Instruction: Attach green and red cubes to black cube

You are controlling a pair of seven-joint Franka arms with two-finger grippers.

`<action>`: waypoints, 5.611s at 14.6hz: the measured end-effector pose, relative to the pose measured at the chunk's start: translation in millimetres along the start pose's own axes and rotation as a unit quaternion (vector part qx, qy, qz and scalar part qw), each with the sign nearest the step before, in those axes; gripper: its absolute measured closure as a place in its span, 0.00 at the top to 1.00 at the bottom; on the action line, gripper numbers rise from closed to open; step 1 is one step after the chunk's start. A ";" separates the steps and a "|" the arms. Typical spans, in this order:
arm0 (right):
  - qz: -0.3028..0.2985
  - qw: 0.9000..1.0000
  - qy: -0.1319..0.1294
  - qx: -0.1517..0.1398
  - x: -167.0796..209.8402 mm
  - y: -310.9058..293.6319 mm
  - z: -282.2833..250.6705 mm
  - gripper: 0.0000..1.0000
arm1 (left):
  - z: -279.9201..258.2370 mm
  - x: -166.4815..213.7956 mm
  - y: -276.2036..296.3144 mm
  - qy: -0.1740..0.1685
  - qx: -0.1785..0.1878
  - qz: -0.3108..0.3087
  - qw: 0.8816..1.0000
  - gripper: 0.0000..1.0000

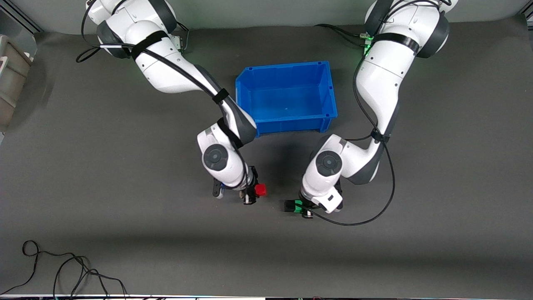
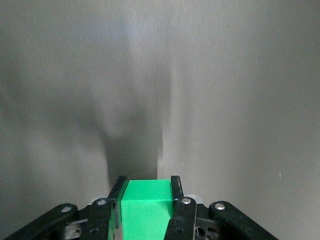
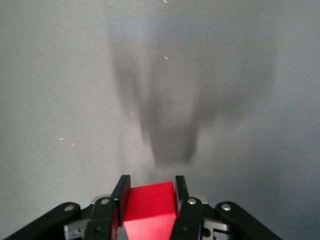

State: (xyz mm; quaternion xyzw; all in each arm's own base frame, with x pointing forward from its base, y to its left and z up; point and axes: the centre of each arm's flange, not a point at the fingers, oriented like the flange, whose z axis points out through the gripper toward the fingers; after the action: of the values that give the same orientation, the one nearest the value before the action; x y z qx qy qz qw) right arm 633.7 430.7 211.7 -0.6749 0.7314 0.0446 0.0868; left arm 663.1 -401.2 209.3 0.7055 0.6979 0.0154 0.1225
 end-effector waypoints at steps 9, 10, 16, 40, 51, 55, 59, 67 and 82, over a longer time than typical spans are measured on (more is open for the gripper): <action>0.008 1.000 0.009 -0.001 0.0 4.5 15.6 0.41 | 2.1 -21.1 -17.7 0.012 0.030 0.017 0.999 0.39; 0.009 1.000 0.008 0.001 -0.2 4.1 16.2 0.41 | 2.0 -23.6 -19.3 0.011 0.032 0.019 0.999 0.39; 0.019 1.000 0.004 0.006 -3.0 0.1 18.1 0.41 | 1.6 -40.8 -30.6 0.004 0.038 0.030 0.999 0.39; 0.013 1.000 -0.007 0.023 -18.4 3.7 24.5 1.00 | 3.8 -44.4 -36.9 0.009 0.051 0.045 0.998 0.56; 0.013 1.000 -0.009 0.027 -16.4 4.0 33.3 1.00 | -5.3 -37.8 -24.7 0.010 0.041 0.041 0.998 1.00; 0.013 0.999 -0.011 0.028 -17.1 3.4 32.0 1.00 | -41.9 -11.0 0.0 0.030 0.066 0.067 0.995 1.00; 0.006 0.999 -0.015 0.039 -20.8 -5.8 13.8 1.00 | -104.3 39.6 22.2 0.057 0.132 0.178 0.973 1.00; -0.158 0.983 0.043 -0.078 48.2 -40.0 -201.5 1.00 | -253.9 297.7 56.9 0.009 0.200 0.439 0.876 1.00; -0.606 0.775 -0.043 -0.174 279.4 -8.8 -419.9 1.00 | -417.6 362.0 43.1 -0.031 0.129 0.729 0.671 1.00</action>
State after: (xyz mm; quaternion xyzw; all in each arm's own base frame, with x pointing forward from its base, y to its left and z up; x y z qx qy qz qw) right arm 593.7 79.7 571.8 -0.9795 0.1463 0.1382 0.0082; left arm 634.0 20.0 568.5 0.9988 -0.0476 -0.0118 0.0016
